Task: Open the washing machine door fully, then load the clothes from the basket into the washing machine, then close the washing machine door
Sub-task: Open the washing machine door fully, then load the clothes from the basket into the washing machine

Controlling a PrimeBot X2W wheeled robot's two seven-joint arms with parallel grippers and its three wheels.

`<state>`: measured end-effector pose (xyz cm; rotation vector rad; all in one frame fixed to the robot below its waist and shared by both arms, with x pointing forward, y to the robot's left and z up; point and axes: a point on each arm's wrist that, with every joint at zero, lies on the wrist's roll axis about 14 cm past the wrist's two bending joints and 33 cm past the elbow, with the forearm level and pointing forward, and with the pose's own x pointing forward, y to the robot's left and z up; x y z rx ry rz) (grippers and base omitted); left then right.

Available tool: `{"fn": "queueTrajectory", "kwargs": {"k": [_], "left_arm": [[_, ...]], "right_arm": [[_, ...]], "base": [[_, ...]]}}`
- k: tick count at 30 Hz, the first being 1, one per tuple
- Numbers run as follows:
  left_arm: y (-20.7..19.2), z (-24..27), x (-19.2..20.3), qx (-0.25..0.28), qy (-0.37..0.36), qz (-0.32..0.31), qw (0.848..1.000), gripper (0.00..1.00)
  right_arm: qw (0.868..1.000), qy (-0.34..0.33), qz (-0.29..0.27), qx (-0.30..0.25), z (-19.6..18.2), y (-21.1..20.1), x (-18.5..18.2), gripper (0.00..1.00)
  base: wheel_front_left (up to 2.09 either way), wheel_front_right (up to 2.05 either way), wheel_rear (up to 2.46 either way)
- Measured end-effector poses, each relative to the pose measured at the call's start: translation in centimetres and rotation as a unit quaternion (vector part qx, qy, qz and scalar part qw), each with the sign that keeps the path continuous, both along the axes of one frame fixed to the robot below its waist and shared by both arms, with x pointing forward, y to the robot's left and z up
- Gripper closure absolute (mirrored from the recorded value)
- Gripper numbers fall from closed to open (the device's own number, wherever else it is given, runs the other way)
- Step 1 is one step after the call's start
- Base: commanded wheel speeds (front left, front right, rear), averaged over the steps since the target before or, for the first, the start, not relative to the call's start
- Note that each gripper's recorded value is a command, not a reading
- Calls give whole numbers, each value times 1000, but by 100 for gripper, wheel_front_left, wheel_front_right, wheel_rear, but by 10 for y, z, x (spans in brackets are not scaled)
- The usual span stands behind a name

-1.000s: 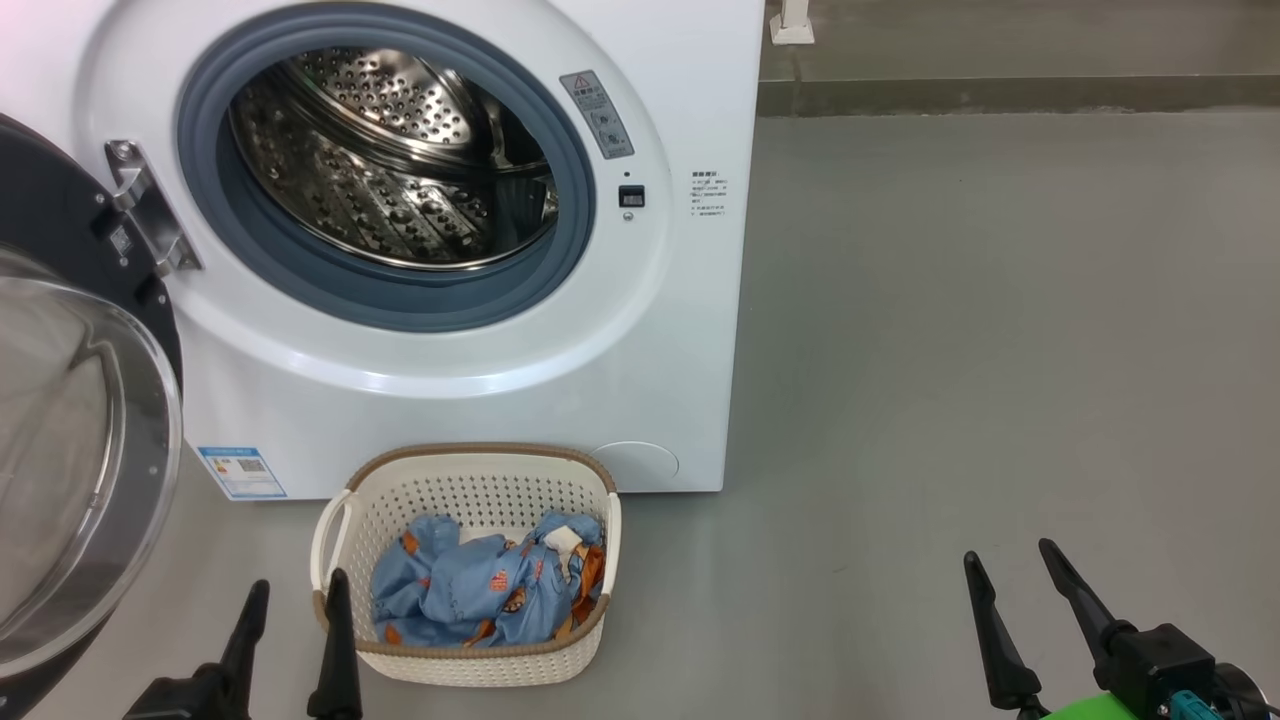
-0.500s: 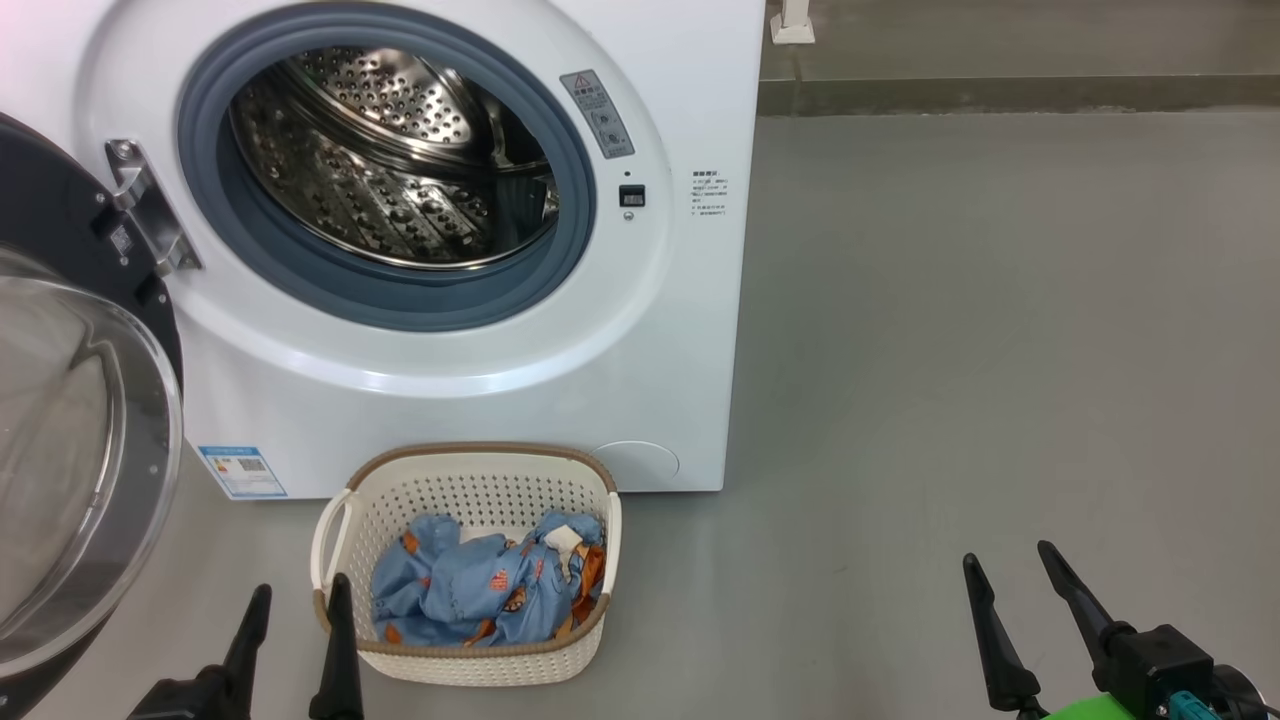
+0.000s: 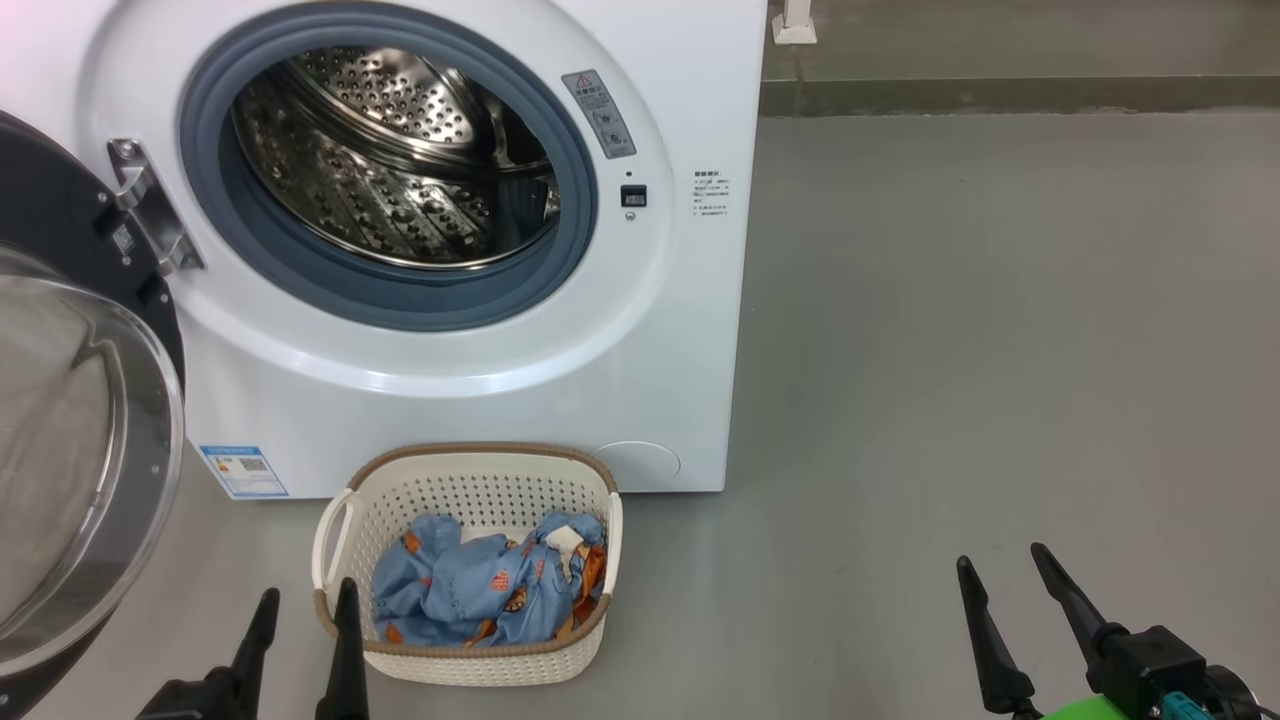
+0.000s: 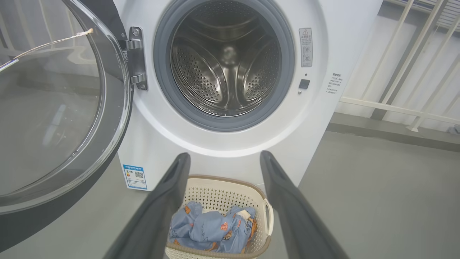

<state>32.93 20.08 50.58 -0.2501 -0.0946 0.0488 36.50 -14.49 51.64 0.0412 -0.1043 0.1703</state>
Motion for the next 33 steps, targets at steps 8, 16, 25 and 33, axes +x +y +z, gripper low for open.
{"fn": "queueTrajectory", "kwargs": {"k": [8, 16, 25, 33], "left_arm": [[1, -1, -1, -32, -2, 1, 999, 0], [3, 0, -1, -33, -4, 2, 999, 0], [10, 1, -1, -13, -3, 17, 1000, 0], [8, 1, 0, -13, -2, 14, 1000, 0]], "right_arm": [[1000, 1, 4, 0, -1, 3, 0, 0], [1000, 5, 7, 0, -3, 5, 0, 0], [1000, 9, 10, 0, -6, 7, 1, 0], [1000, 11, 13, 0, -7, 9, 2, 0]], "base": [[24, -24, 0], [127, -127, 0], [161, -161, 0], [58, -58, 0]]}}
